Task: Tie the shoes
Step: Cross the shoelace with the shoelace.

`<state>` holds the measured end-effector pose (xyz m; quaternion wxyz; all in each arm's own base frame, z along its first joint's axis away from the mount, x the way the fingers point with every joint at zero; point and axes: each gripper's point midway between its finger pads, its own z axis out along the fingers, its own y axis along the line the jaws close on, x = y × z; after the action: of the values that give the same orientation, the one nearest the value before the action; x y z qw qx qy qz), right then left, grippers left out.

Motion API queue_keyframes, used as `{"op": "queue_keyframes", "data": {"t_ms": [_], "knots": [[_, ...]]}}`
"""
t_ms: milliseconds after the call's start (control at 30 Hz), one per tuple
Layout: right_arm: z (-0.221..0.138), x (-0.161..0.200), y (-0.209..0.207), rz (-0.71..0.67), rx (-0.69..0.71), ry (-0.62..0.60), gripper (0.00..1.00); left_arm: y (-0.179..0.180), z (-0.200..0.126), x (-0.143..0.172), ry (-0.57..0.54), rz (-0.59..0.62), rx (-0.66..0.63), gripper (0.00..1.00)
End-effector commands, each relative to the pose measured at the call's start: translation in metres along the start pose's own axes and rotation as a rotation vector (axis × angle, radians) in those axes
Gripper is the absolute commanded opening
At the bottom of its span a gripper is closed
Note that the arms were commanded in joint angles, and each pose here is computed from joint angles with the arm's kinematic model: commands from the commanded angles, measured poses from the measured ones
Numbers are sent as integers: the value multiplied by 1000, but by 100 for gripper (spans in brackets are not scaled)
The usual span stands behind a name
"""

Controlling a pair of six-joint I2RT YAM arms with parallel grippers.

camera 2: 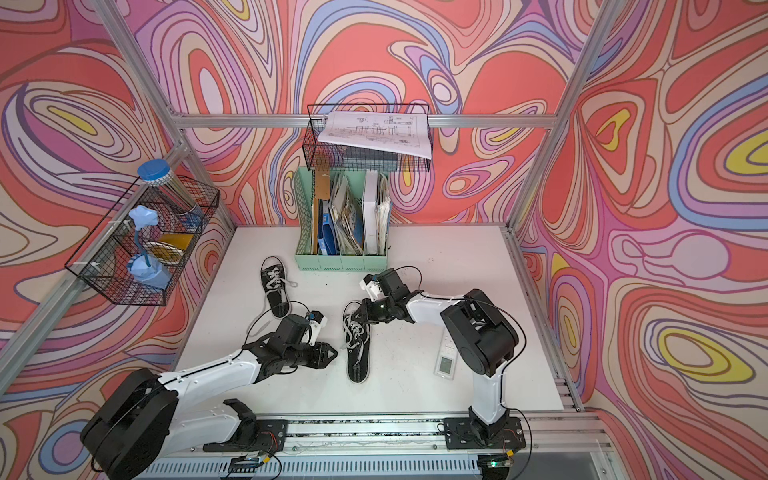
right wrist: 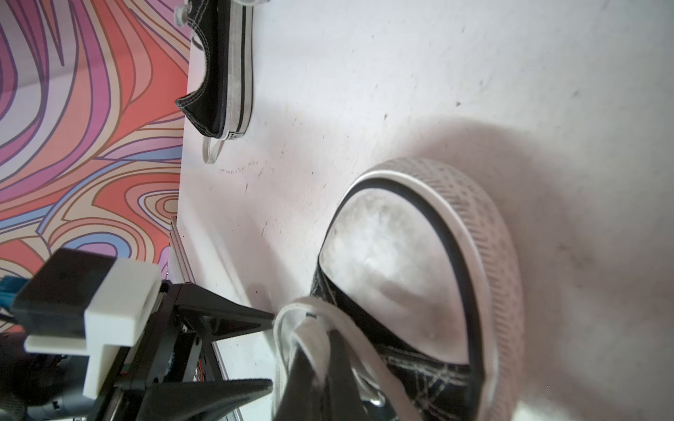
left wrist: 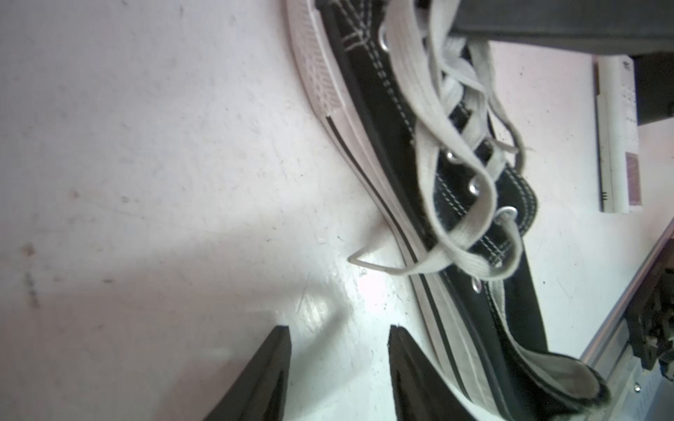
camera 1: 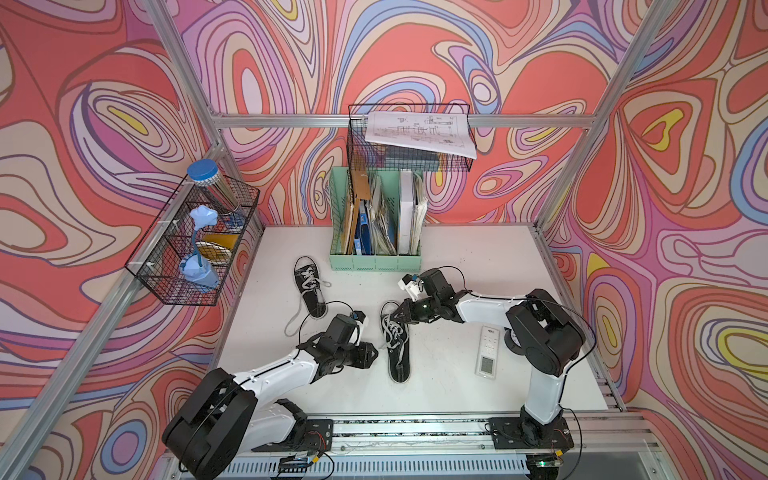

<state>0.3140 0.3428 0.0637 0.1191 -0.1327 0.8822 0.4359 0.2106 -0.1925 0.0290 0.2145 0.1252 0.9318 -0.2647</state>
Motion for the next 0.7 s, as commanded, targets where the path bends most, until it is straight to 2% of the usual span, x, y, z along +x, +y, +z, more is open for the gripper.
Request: {"op": "queue_keyframes", "data": {"t_ms": [0, 167, 367, 600, 667], "knots": [[-4, -9, 5, -25, 0, -19, 0, -16, 0, -5, -23, 88, 75, 55], [-4, -9, 7, -27, -6, -18, 0, -14, 9, -3, 21, 127, 31, 59], [-5, -9, 7, -29, -7, -19, 0, -14, 16, -10, 29, 175, -8, 59], [-4, -9, 7, -29, -10, -18, 0, -25, 24, -17, 33, 206, 35, 54], [-4, -9, 8, -29, -10, -18, 0, -35, 24, -30, 17, 223, 58, 50]]}}
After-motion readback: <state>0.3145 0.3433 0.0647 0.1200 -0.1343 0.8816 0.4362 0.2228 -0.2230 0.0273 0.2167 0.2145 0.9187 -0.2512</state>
